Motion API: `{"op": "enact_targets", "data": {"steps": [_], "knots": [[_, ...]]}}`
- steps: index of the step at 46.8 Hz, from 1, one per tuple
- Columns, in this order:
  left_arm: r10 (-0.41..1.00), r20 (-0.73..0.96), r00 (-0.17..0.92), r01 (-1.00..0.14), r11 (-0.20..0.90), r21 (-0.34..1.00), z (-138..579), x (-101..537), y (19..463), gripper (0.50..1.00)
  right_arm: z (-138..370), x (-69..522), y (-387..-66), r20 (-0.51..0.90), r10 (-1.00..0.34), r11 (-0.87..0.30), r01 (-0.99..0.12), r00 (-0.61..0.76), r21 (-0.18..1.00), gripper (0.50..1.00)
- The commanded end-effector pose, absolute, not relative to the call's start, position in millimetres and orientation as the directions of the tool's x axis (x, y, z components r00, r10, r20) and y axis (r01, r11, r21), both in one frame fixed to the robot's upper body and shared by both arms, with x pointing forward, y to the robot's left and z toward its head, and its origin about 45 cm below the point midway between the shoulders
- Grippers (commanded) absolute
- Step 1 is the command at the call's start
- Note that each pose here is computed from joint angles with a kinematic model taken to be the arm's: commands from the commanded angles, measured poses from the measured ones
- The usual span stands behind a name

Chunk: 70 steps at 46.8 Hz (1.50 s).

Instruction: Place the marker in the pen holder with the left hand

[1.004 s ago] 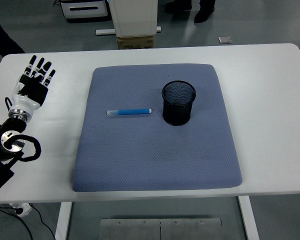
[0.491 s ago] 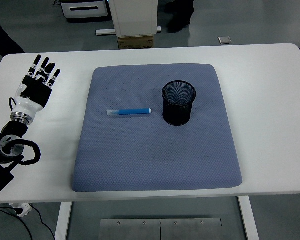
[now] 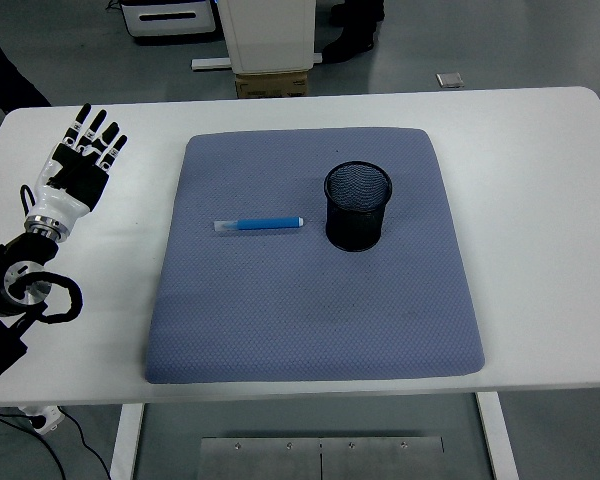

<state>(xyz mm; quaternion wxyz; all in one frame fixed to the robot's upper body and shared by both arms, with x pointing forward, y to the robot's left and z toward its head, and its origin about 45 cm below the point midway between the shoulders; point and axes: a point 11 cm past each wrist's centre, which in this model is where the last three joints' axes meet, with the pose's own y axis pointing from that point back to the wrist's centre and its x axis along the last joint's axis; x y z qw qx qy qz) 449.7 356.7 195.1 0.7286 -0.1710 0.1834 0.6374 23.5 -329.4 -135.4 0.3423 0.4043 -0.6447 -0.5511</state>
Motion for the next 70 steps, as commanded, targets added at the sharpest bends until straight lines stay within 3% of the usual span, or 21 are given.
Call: {"op": "enact_targets", "data": {"steps": [1, 5, 16, 23, 37, 57, 70], "knots": [[0.921, -0.356, 0.157, -0.986, 0.166, -0.005, 204, 456, 353, 1.0, -135, 24, -329, -0.004, -0.899, 0.066, -0.144, -0.439, 0.987, 1.0], [0.951, -0.26, 0.17, -0.984, 0.178, 0.007, 209, 456, 361, 1.0, -135, 24, -329, -0.004, -0.899, 0.066, -0.144, -0.439, 0.987, 1.0], [0.945, -0.212, 0.248, -0.968, 0.253, -0.005, 223, 457, 349, 1.0, -135, 24, -329, -0.004, -0.899, 0.066, -0.144, -0.439, 0.987, 1.0], [0.929, 0.008, 0.369, -0.927, 0.367, 0.073, 223, 462, 323, 1.0, -135, 24, -329, -0.004, -0.899, 0.066, -0.144, -0.439, 0.987, 1.0], [0.861, 0.279, 0.425, -0.905, 0.4, 0.143, 232, 468, 321, 1.0, -135, 24, -329, -0.004, -0.899, 0.066, -0.144, -0.439, 0.987, 1.0], [0.614, 0.496, 0.614, -0.776, 0.583, 0.239, 224, 450, 277, 1.0, -135, 24, -329, -0.004, -0.899, 0.066, -0.144, -0.439, 0.987, 1.0], [0.476, 0.551, 0.685, -0.702, 0.632, 0.328, 217, 442, 253, 1.0, -135, 24, -329, -0.004, -0.899, 0.066, -0.144, -0.439, 0.987, 1.0]]}}
